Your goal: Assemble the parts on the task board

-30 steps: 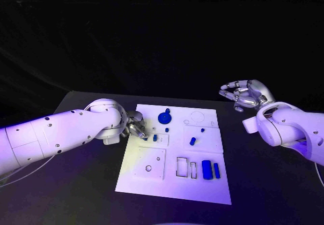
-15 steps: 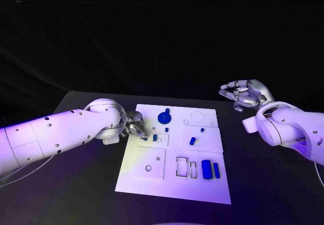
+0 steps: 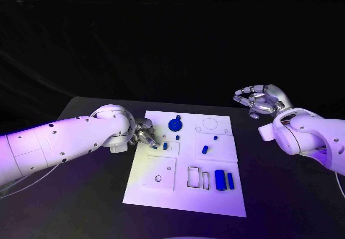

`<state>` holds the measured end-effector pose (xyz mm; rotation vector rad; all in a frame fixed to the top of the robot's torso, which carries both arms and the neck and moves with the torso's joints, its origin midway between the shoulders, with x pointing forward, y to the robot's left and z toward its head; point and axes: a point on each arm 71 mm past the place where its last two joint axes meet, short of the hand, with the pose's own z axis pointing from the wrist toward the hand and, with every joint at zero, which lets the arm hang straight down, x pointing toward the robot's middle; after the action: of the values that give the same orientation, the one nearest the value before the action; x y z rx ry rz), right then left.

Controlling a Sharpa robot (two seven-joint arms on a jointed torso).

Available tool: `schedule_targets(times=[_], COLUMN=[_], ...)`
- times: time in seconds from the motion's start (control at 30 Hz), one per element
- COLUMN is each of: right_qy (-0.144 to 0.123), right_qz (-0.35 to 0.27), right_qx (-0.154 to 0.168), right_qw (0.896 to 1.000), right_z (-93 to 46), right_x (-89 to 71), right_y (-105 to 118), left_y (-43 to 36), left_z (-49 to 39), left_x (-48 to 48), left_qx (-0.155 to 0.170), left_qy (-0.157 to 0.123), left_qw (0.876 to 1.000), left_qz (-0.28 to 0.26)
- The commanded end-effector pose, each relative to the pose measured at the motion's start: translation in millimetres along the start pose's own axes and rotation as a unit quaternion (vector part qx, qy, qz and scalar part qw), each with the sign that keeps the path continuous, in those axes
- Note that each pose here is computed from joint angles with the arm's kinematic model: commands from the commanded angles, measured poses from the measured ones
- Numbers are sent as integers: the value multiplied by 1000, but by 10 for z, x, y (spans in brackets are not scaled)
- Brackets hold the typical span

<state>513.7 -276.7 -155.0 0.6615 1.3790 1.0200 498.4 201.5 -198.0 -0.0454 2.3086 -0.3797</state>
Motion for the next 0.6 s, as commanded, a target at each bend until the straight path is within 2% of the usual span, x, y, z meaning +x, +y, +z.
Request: schedule_targets(times=[0.03, 0.6], right_qy=[5, 5], right_qz=[0, 0], right_qx=[-5, -5], right_qw=[1000, 1000], right_z=[-2, -5], right_x=[9, 5], right_y=[5, 4], left_y=[-14, -11], left_z=[13, 32], left_x=[35, 29], left_qx=[1, 0], left_qy=[12, 13], left_qw=[1000, 1000], left_qz=[4, 4])
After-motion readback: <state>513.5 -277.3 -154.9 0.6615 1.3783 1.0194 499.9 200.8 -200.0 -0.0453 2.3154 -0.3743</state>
